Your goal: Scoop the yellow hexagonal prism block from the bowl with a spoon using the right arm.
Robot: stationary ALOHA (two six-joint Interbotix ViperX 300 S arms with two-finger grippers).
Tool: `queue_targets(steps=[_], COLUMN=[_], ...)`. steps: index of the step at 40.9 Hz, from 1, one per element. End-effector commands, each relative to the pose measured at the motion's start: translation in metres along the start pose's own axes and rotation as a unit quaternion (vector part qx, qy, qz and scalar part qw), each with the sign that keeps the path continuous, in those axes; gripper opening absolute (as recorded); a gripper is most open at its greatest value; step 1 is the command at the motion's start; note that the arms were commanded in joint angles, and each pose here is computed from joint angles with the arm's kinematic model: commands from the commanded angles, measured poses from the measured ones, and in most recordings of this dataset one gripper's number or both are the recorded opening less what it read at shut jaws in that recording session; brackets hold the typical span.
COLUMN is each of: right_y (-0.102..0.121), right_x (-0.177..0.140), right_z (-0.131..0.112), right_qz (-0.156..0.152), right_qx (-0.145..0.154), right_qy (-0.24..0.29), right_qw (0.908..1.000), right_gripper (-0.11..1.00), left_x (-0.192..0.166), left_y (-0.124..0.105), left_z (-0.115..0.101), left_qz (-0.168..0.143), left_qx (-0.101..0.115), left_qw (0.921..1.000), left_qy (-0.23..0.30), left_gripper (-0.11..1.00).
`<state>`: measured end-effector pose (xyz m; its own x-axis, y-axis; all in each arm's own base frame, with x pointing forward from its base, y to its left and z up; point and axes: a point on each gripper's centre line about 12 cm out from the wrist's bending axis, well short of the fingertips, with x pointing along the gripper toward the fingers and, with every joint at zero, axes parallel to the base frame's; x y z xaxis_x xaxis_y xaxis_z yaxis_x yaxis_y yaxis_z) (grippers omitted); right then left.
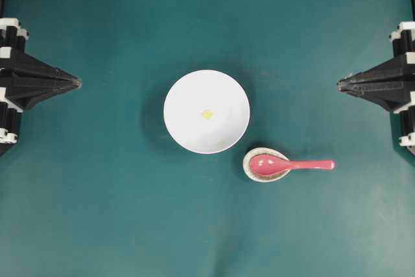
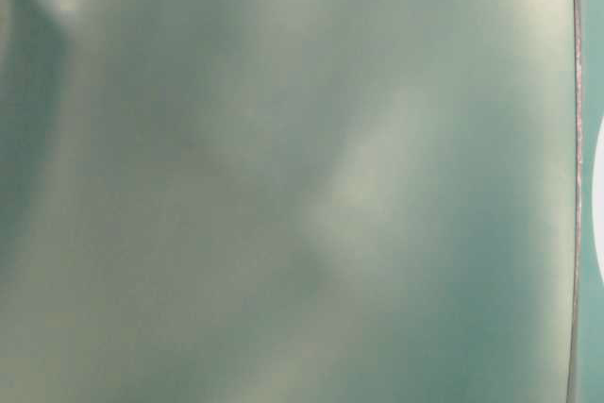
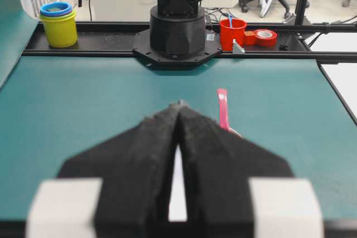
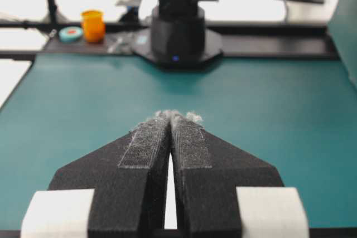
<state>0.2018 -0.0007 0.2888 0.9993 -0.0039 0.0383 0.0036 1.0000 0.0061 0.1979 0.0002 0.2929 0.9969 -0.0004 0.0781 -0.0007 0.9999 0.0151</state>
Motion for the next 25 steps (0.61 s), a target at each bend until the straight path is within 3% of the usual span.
queue_targets(steps=[1,22,25], right_y=[-0.0004,-0.0003,-0.0006], right_x=[0.0021,0.0040,0.0050], right_z=[0.0034,-0.0030,-0.0042], right_qz=[-0.001,-0.001,-0.002], right_qx=[0.003,0.008,0.009], right_qy=[-0.002,0.020,0.025], right_qw=[1.0000,0.9998,0.9997], right_gripper=[-0.01,0.00,0.11], left_x=[0.0029,0.0034,0.0031], left_y=[0.0013,0.0016,0.0016], left_z=[0.0113,0.0110,0.0114], left_qz=[0.003,0.004,0.004], left_qx=[0.003,0.003,0.003], left_qw=[0.9999,0.9999,0.9998], left_qy=[-0.016,-0.016,-0.017], left_gripper=[-0.01,-0.01,-0.01])
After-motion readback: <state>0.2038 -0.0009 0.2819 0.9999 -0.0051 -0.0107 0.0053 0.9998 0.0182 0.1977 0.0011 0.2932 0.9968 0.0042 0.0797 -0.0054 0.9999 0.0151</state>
